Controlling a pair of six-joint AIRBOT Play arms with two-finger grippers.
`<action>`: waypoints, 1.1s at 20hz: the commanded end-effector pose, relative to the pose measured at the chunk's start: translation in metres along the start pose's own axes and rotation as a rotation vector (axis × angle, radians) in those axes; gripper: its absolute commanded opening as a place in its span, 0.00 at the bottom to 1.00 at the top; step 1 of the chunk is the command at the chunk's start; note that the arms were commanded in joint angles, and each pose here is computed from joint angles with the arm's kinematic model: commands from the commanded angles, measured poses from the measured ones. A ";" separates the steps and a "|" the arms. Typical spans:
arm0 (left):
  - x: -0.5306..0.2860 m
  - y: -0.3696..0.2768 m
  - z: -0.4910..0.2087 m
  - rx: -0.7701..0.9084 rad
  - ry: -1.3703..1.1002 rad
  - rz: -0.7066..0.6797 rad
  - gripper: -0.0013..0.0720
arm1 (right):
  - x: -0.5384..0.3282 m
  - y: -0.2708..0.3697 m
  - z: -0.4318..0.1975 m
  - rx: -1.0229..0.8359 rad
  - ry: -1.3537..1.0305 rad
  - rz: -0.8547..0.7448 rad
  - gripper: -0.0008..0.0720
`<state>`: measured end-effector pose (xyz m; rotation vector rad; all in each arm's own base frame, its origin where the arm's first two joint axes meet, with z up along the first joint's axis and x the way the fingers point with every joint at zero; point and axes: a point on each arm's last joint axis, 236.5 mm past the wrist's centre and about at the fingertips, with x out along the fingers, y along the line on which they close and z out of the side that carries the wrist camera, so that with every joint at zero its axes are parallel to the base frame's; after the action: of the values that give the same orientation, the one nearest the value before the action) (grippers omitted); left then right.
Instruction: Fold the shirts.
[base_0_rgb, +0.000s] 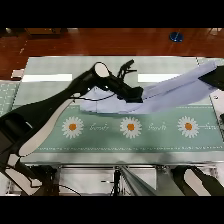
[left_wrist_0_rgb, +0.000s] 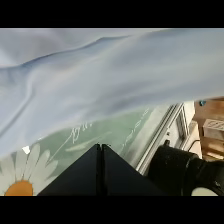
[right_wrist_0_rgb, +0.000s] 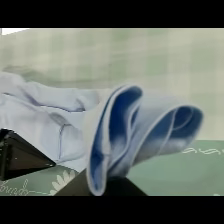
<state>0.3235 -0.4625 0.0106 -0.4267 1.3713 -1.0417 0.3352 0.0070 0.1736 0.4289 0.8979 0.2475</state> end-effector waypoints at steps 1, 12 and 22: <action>0.033 0.003 0.000 -0.011 -0.033 0.012 0.05 | -0.018 0.018 -0.007 0.004 -0.018 0.011 0.05; 0.107 -0.012 -0.002 -0.174 -0.092 -0.135 0.05 | -0.050 0.047 -0.027 0.005 -0.043 0.028 0.05; -0.211 0.022 0.064 0.136 -0.268 0.045 0.05 | -0.025 0.025 -0.008 0.064 -0.033 0.021 0.05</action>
<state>0.4066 -0.3917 0.0838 -0.5363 1.1298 -1.0500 0.2960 0.0153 0.1957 0.4375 0.8944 0.1906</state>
